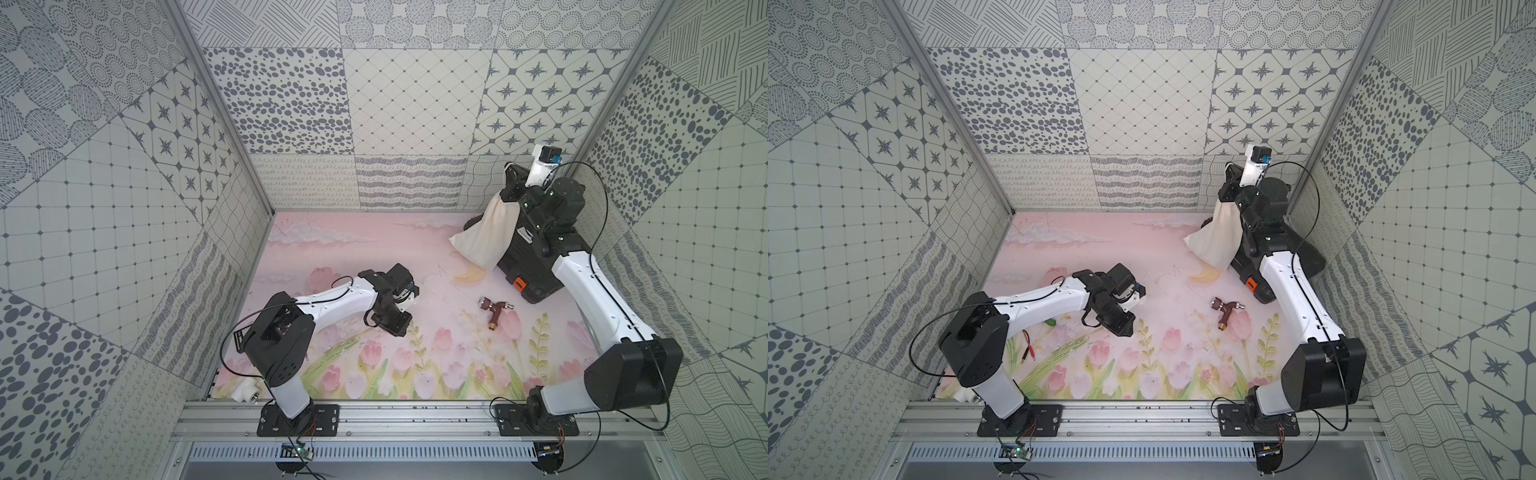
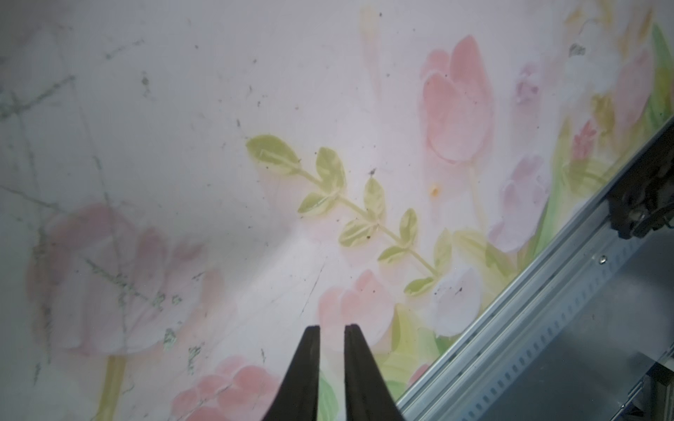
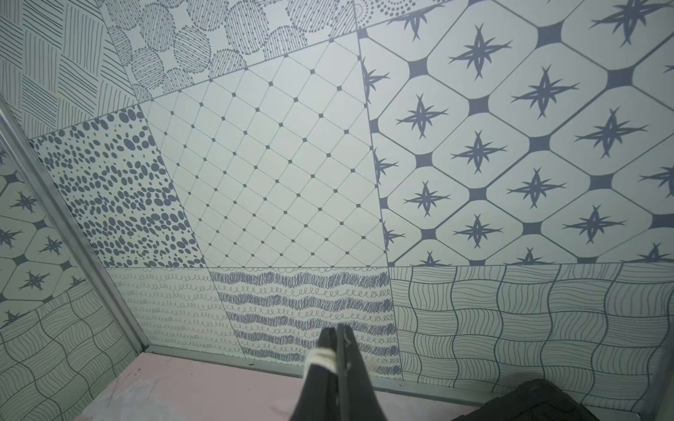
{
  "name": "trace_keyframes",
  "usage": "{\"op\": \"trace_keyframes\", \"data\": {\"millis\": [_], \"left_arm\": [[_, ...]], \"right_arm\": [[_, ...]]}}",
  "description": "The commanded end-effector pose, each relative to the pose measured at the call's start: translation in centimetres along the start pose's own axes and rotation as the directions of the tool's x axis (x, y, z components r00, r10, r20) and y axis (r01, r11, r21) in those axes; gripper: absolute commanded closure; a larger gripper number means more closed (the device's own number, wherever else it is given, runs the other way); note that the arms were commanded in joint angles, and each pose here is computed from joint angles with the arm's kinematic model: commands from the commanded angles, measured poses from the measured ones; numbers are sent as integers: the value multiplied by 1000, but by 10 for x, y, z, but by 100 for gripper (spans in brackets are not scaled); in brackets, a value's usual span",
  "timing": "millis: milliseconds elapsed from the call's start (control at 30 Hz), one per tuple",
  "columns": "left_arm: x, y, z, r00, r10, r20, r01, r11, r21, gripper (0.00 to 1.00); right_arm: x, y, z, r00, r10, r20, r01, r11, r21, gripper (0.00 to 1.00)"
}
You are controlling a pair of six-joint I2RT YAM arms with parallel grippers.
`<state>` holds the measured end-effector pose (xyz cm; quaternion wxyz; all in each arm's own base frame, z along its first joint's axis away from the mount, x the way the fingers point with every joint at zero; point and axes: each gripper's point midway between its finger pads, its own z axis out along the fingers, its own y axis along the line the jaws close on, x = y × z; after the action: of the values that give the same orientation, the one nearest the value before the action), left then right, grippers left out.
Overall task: Close the soil bag
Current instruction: Frap the soil bag at the center of the board.
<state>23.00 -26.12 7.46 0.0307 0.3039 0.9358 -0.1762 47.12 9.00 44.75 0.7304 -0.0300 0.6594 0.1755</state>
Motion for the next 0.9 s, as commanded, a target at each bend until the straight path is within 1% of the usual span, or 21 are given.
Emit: {"op": "trace_keyframes", "data": {"millis": [0, 67, 133, 200, 233, 300, 400, 433, 500, 600, 667, 733, 867], "left_arm": [[-9, 7, -37, 997, -36, 61, 41, 996, -80, 77], [-29, 4, -50, 988, -21, 151, 35, 996, -85, 71], [-52, -2, -65, 964, -6, 266, 26, 997, -71, 62], [-71, -4, -86, 922, -3, 388, 31, 997, -65, 51], [-78, -4, -95, 897, -7, 442, 36, 998, -57, 47], [-88, 0, -118, 845, -34, 533, 62, 997, -34, 42], [-98, 12, -151, 771, -94, 630, 106, 994, 18, 35], [-100, 16, -160, 749, -112, 653, 119, 992, 33, 32], [-101, 24, -177, 714, -136, 686, 137, 989, 54, 29], [-102, 28, -200, 670, -139, 730, 133, 989, 66, 26], [-102, 25, -218, 635, -133, 761, 107, 991, 84, 25], [-101, 22, -231, 610, -123, 783, 79, 992, 94, 25], [-100, 14, -247, 579, -105, 809, 18, 993, 117, 28]], "right_arm": [[-11, 26, -9, 999, 9, 43, -5, 995, -95, 100], [-3, 35, -9, 1000, 2, 18, 1, 992, -126, 100], [1, 51, -10, 1000, -5, -6, 4, 985, -173, 100], [2, 74, -11, 999, -30, -25, 23, 971, -236, 100], [3, 88, -11, 998, -47, -34, 36, 963, -266, 100], [2, 113, -12, 997, -75, -35, 61, 947, -315, 100], [-1, 146, -11, 996, -82, -28, 65, 923, -380, 100], [-2, 157, -9, 996, -89, -26, 71, 914, -399, 100], [-6, 176, -5, 994, -110, -9, 96, 902, -422, 100], [-10, 202, 0, 993, -117, 3, 105, 879, -466, 100], [-7, 213, 4, 992, -127, 0, 111, 865, -490, 100], [4, 222, 4, 990, -143, -10, 117, 847, -519, 100], [38, 233, -4, 982, -182, -45, 123, 803, -583, 100]]}}
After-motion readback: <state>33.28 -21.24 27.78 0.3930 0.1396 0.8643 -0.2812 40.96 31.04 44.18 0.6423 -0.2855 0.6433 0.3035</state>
